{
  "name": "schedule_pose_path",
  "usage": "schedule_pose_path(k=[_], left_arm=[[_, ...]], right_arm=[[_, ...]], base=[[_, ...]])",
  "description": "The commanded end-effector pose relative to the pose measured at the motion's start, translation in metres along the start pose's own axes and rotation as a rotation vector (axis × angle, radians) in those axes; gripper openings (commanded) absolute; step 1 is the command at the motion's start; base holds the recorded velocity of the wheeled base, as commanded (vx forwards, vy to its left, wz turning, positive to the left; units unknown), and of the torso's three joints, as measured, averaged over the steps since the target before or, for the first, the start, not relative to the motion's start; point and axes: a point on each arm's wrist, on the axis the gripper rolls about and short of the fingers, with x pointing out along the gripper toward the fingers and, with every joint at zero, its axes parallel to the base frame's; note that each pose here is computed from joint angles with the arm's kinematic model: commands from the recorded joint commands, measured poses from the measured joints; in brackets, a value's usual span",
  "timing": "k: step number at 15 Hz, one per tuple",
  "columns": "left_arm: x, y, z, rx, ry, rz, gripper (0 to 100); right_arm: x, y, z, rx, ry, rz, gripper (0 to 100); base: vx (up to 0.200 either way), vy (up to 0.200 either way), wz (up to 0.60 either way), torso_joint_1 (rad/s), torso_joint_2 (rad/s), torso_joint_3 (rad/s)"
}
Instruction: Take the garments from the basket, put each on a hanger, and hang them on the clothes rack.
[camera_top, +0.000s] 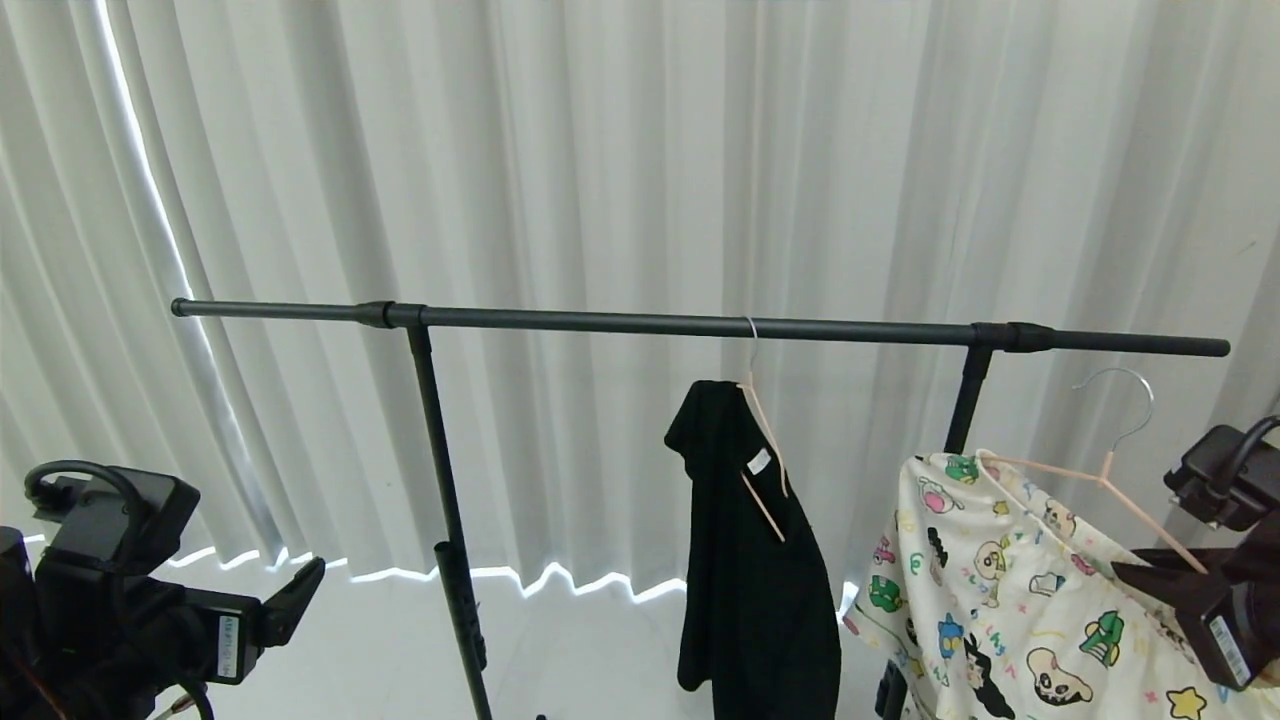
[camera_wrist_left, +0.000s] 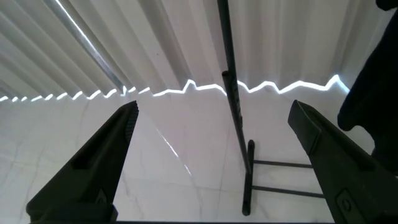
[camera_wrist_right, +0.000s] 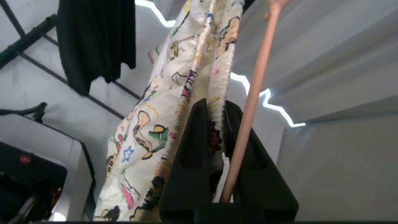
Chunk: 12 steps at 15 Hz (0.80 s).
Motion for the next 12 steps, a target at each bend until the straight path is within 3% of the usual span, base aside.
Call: schedule_pose_path(k=[1, 5, 9, 12], left_arm=[[0.000, 0.000, 0.000, 0.000, -0.001, -0.001, 100], [0.000, 0.000, 0.000, 0.002, -0.002, -0.003, 100], [-0.003, -0.006, 0.002, 0.016, -0.021, -0.038, 100], [-0.010, -0.008, 0.005, 0.019, -0.064, -0.062, 100]], right_arm=[[0.010, -0.003, 0.010, 0.010, -0.011, 0.004, 0], [0.032, 0.001, 0.030, 0.006, -0.086, 0.028, 0], [0.051, 0.002, 0.040, -0.004, -0.064, 0.049, 0], [0.062, 0.002, 0.042, -0.005, -0.047, 0.054, 0]], base=[[0.200, 0.000, 0.00, 0.002, 0.01, -0.002], [0.200, 0.000, 0.00, 0.005, 0.00, 0.002], [0.200, 0.000, 0.00, 0.002, 0.00, 0.002], [0.000, 0.000, 0.00, 0.000, 0.00, 0.000]])
